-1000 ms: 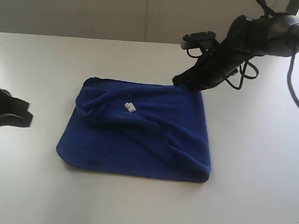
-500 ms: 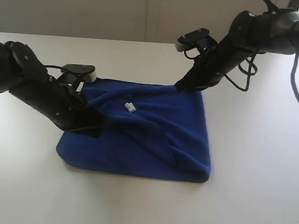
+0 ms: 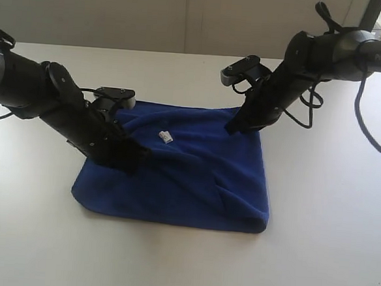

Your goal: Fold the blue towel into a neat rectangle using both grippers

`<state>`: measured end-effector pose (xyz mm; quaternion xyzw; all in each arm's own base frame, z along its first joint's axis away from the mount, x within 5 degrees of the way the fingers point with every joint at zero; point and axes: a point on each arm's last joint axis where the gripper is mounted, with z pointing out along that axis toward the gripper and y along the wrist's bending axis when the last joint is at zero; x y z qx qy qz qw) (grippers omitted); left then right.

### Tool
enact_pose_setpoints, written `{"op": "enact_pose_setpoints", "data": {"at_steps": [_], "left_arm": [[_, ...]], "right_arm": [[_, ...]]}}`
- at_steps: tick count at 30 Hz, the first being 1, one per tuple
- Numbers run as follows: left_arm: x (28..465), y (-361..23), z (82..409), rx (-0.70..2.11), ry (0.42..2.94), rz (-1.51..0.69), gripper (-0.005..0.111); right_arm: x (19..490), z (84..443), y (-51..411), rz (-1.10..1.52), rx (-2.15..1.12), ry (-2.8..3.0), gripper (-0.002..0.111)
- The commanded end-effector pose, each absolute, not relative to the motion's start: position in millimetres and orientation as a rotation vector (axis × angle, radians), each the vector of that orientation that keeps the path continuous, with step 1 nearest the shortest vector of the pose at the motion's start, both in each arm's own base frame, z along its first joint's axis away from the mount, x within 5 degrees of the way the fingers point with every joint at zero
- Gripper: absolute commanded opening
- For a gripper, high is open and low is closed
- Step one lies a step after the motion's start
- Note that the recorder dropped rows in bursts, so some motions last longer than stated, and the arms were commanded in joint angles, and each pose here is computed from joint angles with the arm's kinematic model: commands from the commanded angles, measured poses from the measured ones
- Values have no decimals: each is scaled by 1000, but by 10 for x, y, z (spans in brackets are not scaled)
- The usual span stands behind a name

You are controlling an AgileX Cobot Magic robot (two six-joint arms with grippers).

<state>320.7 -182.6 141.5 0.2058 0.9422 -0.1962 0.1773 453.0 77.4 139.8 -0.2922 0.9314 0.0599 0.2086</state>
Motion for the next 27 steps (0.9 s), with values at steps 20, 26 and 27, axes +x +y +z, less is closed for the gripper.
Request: {"op": "enact_pose_setpoints", "data": {"at_steps": [20,26,27], "left_arm": [[3090,-2100,1738,715,2563,-602,0],[3169,-2353,1723,683,2475,-593,0],[3199,-2369,1733,671,2464,-595,0]], "right_arm": [[4542,1705,906,181,-813,2452,0],[4604,1424,921,162,-816,2466,0],[4606,1389,922,165,-818,2473,0]]}}
